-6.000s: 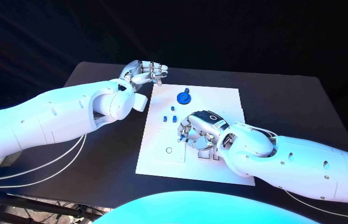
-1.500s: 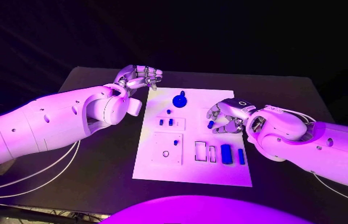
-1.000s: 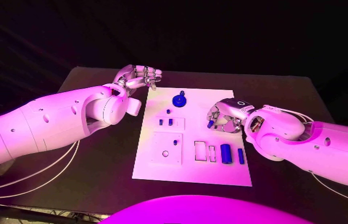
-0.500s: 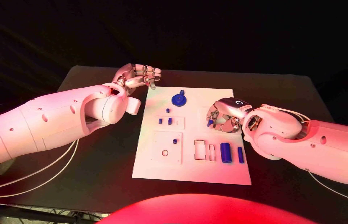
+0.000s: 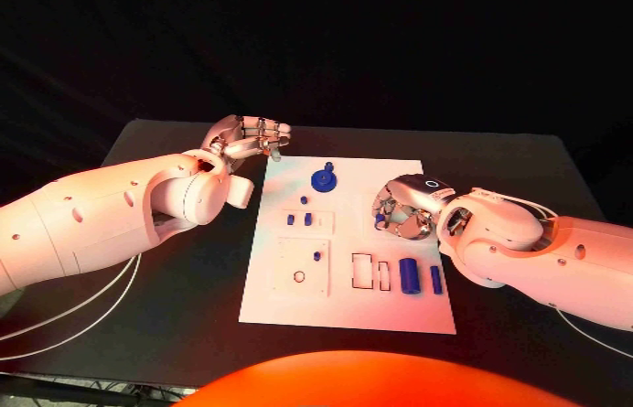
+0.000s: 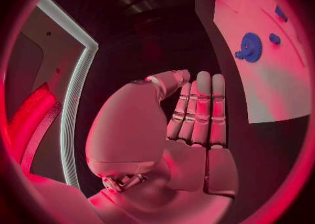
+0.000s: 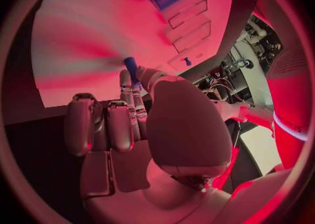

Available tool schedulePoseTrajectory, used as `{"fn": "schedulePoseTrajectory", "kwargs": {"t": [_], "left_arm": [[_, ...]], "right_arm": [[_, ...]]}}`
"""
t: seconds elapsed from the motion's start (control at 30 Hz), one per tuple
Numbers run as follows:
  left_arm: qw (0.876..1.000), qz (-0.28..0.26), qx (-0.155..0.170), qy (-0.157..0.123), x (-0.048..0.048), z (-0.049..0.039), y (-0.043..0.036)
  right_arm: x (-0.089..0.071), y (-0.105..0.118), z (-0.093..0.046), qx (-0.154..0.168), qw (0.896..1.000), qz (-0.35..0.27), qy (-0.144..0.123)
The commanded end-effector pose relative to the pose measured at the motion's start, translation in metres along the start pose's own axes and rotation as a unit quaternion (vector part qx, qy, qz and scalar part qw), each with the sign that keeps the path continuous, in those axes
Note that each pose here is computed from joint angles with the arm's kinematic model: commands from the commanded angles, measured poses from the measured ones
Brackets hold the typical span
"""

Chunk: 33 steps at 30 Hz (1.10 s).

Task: Assemble the parts on the task board

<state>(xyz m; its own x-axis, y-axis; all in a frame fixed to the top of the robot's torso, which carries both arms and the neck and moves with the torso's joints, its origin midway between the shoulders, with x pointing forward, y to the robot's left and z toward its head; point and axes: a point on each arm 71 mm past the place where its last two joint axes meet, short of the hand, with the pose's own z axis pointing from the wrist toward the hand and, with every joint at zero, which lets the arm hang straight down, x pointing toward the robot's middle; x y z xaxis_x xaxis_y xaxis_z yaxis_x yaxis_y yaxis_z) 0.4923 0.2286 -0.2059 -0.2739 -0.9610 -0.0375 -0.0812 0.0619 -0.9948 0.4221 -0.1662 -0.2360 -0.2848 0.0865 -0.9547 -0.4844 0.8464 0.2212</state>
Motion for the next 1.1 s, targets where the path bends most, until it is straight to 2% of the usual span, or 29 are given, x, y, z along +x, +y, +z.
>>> {"fn": "schedulePoseTrajectory", "kwargs": {"t": [0.03, 0.2, 0.4, 0.67, 0.87, 1.1], "left_arm": [[1.0, -0.001, 0.005, 0.004, 0.0013, 0.0003, -0.0015], [1.0, -0.001, 0.005, 0.002, 0.0005, 0.0007, -0.0012], [1.0, 0.0, 0.005, 0.001, 0.0003, 0.0017, -0.0009], [1.0, 0.0, 0.005, 0.001, 0.0006, 0.0035, -0.0002], [1.0, -0.001, 0.004, 0.002, 0.0021, 0.0057, 0.0006], [1.0, -0.003, 0.003, 0.005, 0.0047, 0.0084, 0.0016]], "right_arm": [[-0.002, 0.002, -0.001, -0.003, 1.0, 0.006, -0.018], [-0.007, 0.005, -0.004, -0.007, 1.0, 0.017, -0.025], [-0.022, 0.013, -0.008, -0.017, 0.999, 0.028, -0.04], [-0.035, 0.034, -0.013, -0.046, 0.997, 0.045, -0.052], [-0.029, 0.065, -0.007, -0.088, 0.993, 0.058, -0.045], [-0.006, 0.103, 0.001, -0.14, 0.987, 0.069, -0.025]]}}
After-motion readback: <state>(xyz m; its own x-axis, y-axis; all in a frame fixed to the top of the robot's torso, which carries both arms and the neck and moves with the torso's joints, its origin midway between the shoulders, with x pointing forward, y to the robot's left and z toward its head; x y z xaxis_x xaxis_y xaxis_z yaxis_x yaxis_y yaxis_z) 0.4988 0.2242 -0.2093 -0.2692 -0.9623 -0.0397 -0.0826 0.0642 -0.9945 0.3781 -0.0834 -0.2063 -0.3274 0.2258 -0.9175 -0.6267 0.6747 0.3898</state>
